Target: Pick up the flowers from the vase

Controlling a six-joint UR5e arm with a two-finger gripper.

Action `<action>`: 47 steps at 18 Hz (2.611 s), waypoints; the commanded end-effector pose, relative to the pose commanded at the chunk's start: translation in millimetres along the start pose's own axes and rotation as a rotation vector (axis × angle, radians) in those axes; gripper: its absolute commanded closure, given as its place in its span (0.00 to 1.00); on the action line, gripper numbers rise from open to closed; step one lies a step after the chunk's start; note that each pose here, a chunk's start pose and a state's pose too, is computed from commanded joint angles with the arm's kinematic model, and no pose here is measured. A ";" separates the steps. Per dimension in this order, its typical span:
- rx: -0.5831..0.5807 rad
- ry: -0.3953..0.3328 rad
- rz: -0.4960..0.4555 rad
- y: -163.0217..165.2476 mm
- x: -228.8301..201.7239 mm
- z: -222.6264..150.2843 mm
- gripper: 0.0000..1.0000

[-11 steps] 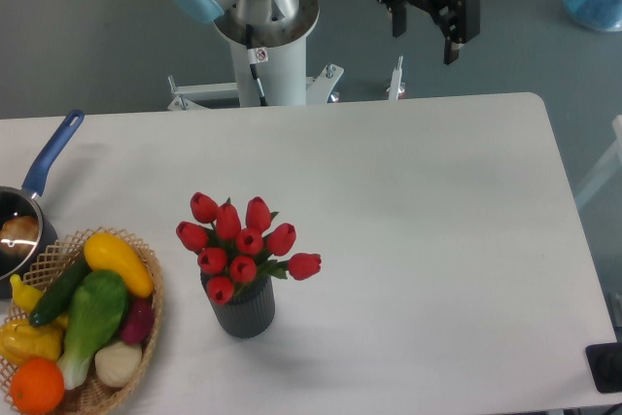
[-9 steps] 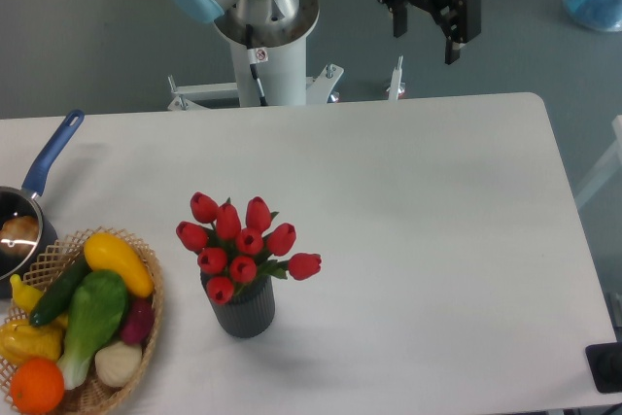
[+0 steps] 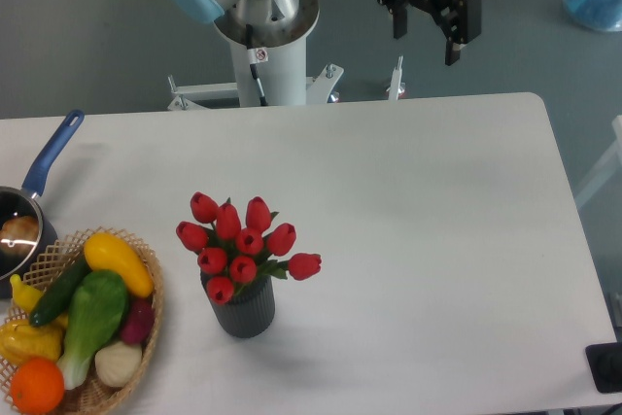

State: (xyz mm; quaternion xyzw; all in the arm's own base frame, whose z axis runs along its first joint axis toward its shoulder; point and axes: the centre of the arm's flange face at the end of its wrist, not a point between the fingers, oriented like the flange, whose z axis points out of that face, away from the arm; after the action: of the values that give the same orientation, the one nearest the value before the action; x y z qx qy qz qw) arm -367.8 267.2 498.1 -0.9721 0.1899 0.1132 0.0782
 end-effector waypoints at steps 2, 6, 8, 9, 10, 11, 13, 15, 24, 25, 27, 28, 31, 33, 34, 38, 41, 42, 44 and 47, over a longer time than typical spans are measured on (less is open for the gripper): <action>0.035 0.012 -0.037 -4.0 2.4 6.6 0.00; 0.132 0.031 -0.174 -12.7 3.4 14.2 0.00; 0.162 0.035 -0.226 -17.9 2.5 16.0 0.00; 0.190 0.035 -0.231 -21.6 1.2 17.6 0.00; 0.229 0.052 -0.236 -24.5 0.5 24.2 0.00; 0.267 0.064 -0.239 -27.6 2.0 28.3 0.00; 0.316 0.107 -0.247 -32.0 15.2 47.1 0.00; 0.332 0.140 -0.251 -34.1 24.9 61.6 0.00; 0.430 0.178 -0.250 -68.7 9.3 79.5 0.00; 0.432 0.208 -0.237 -79.6 11.7 89.6 0.00; 0.430 0.243 -0.219 -93.2 15.9 106.4 0.00; 0.434 0.234 -0.213 -94.2 16.3 112.8 0.00; 0.458 0.258 -0.192 -108.5 17.1 128.0 0.00; 0.475 0.257 -0.194 -110.9 13.6 137.6 0.00; 0.489 0.256 -0.201 -114.1 11.1 142.9 0.00; 0.522 0.228 -0.236 -129.7 0.1 163.5 0.00; 0.548 0.229 -0.243 -139.6 -3.8 170.7 0.00; 0.560 0.232 -0.250 -141.4 -4.2 171.8 0.00; 0.575 0.234 -0.263 -142.8 -4.9 171.0 0.00; 0.613 0.251 -0.279 -146.1 -5.9 171.7 0.00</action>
State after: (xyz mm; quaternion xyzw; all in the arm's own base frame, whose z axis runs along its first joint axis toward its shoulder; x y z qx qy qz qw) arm -349.3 436.4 350.3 -0.9265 0.0885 -0.0811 0.3568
